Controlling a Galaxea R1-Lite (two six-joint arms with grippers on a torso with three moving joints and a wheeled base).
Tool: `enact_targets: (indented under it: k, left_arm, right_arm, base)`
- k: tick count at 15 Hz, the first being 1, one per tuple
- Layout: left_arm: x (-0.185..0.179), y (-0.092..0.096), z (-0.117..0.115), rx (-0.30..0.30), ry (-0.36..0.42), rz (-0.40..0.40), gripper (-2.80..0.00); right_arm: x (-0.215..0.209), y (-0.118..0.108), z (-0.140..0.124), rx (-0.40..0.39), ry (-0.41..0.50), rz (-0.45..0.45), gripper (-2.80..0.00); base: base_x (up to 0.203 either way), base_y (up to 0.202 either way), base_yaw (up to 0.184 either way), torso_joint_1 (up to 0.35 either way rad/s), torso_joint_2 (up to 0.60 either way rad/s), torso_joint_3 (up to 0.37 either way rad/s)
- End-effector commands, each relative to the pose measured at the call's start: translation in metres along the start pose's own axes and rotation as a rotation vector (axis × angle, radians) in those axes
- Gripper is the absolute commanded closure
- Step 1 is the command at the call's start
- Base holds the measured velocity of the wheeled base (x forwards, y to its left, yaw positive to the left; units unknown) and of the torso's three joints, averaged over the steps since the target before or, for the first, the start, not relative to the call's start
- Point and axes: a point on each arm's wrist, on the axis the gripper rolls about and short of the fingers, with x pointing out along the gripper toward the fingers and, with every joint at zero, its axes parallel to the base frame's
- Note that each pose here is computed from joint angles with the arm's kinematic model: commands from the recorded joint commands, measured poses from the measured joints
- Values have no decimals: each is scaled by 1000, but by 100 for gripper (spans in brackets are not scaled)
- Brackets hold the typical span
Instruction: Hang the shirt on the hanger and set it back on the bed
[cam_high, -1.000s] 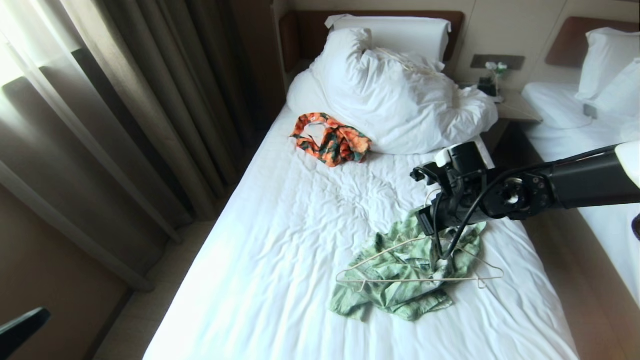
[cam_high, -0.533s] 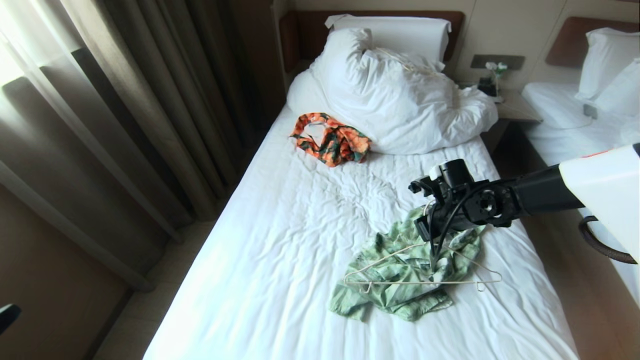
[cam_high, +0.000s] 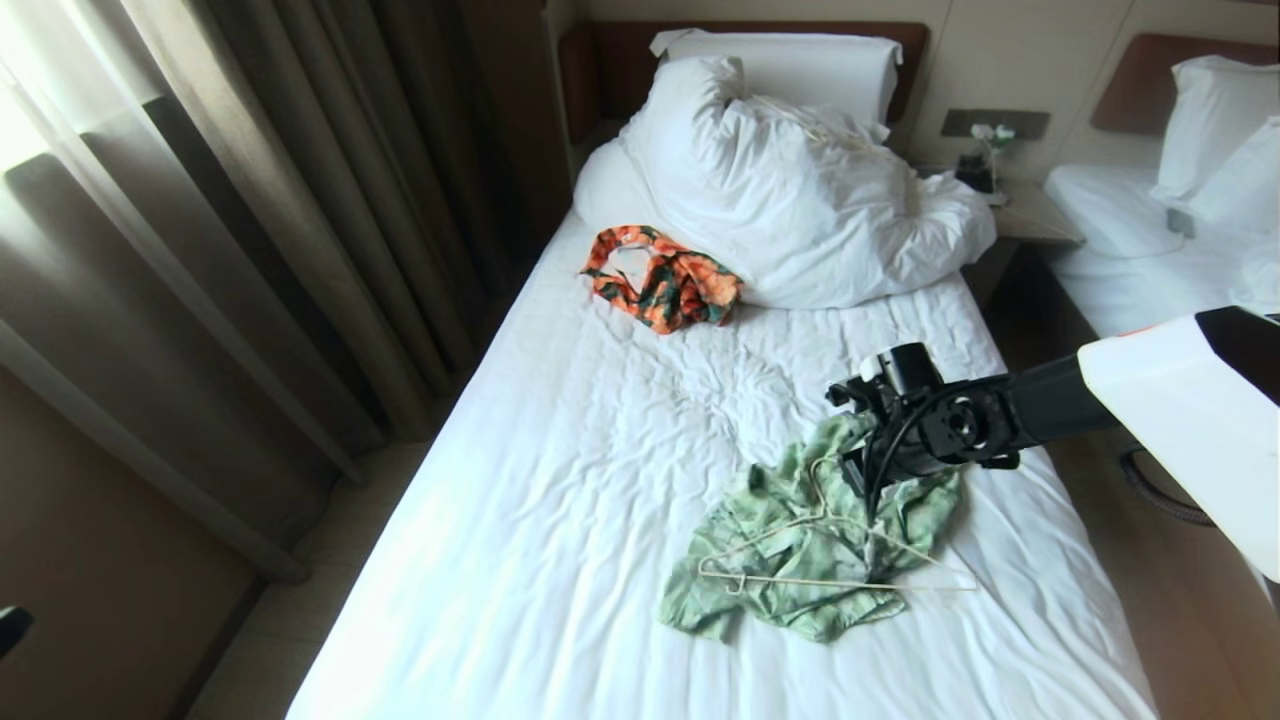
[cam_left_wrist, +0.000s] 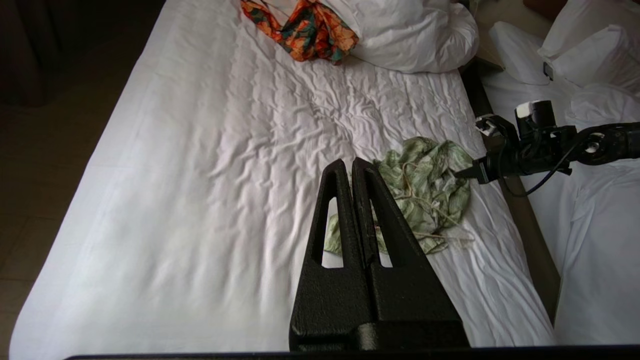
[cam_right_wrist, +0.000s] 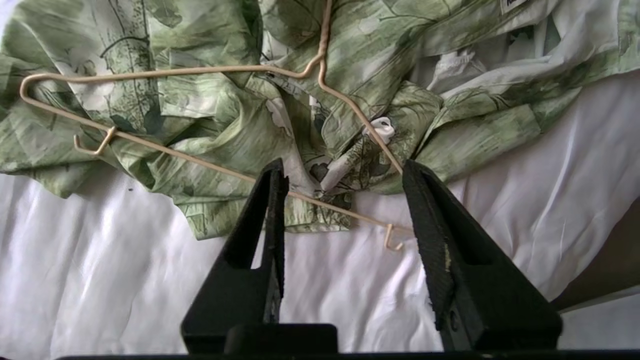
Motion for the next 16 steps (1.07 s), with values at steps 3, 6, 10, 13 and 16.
enact_targets:
  k: [3, 6, 10, 13, 16]
  left_arm:
    - [-7, 0, 2, -5, -41, 21, 0]
    - [-8, -1, 4, -6, -54, 37, 0]
    - [-4, -3, 9, -4, -66, 73, 0]
    - [-7, -4, 9, 0, -107, 157, 0]
    - [-18, -5, 8, 10, -173, 219, 0]
  right_arm:
    - [-25, -1, -4, -4, 1, -17, -280]
    - [-54, -4, -3, -2, -27, -27, 0]
    - [-108, -6, 5, 66, -116, -29, 0]
    - [-162, -19, 10, 183, -224, -68, 0]
    - [-248, -35, 8, 306, -392, -80, 0]
  base:
    - [0, 0, 0, 0, 0, 0]
    - [0, 0, 0, 0, 0, 0]
    - [0, 0, 0, 0, 0, 0]
    - [0, 0, 0, 0, 0, 0]
    - [0, 0, 0, 0, 0, 0]
